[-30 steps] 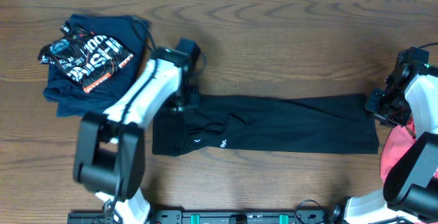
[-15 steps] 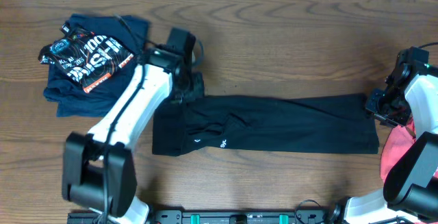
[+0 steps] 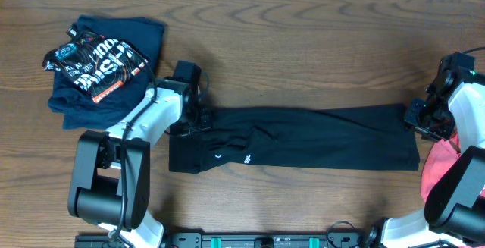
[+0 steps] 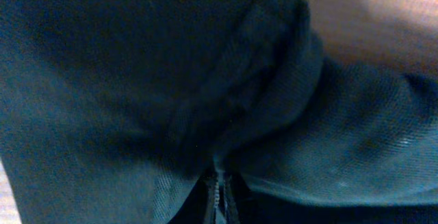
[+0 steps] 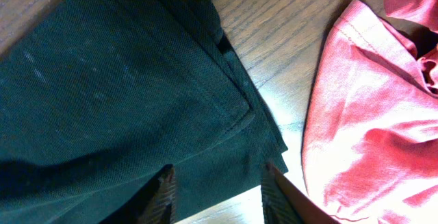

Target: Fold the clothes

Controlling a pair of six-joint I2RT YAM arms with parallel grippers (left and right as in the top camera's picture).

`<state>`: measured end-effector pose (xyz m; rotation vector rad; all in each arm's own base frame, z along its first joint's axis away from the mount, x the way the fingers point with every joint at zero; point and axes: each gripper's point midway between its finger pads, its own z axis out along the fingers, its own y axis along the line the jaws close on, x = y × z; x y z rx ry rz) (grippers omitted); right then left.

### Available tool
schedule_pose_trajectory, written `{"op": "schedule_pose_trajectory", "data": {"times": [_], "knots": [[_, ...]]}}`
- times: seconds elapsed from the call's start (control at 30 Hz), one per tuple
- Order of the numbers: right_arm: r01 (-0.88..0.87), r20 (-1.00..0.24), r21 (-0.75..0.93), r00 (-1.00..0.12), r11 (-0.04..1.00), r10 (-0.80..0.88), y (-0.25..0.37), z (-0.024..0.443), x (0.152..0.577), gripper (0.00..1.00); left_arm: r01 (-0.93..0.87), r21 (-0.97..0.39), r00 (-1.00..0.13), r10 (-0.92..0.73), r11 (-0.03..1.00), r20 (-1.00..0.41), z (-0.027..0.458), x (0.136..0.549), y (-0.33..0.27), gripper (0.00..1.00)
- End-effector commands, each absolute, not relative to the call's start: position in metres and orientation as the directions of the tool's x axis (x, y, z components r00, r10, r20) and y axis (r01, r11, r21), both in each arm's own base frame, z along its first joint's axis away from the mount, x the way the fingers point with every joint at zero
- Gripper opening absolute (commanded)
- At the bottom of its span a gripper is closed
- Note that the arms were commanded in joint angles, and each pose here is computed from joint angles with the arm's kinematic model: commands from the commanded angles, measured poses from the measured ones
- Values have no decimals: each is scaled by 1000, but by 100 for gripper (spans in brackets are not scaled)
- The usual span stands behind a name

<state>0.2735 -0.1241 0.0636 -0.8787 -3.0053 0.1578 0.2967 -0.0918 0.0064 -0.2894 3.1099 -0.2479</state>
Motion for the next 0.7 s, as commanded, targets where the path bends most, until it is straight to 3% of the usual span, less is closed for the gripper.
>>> {"op": "schedule_pose_trajectory", "data": {"times": [0.0, 0.4, 0.63, 0.67], "knots": [[534, -30, -95, -845, 840, 533, -124, 68, 271, 43, -172, -155, -984, -178, 973, -27, 3, 307, -84, 12], [400, -41, -47, -916, 915, 398, -122, 68, 279, 62, -134, -120, -960, -159, 984, -231, 9, 353, -73, 17], [330, -63, -14, -943, 944, 328, -129, 63, 282, 62, -172, -110, -957, -192, 979, -218, 25, 360, -56, 17], [309, -68, 0, -949, 951, 308, -128, 60, 282, 62, -178, -107, -958, -197, 978, -208, 30, 358, -54, 23]]}}
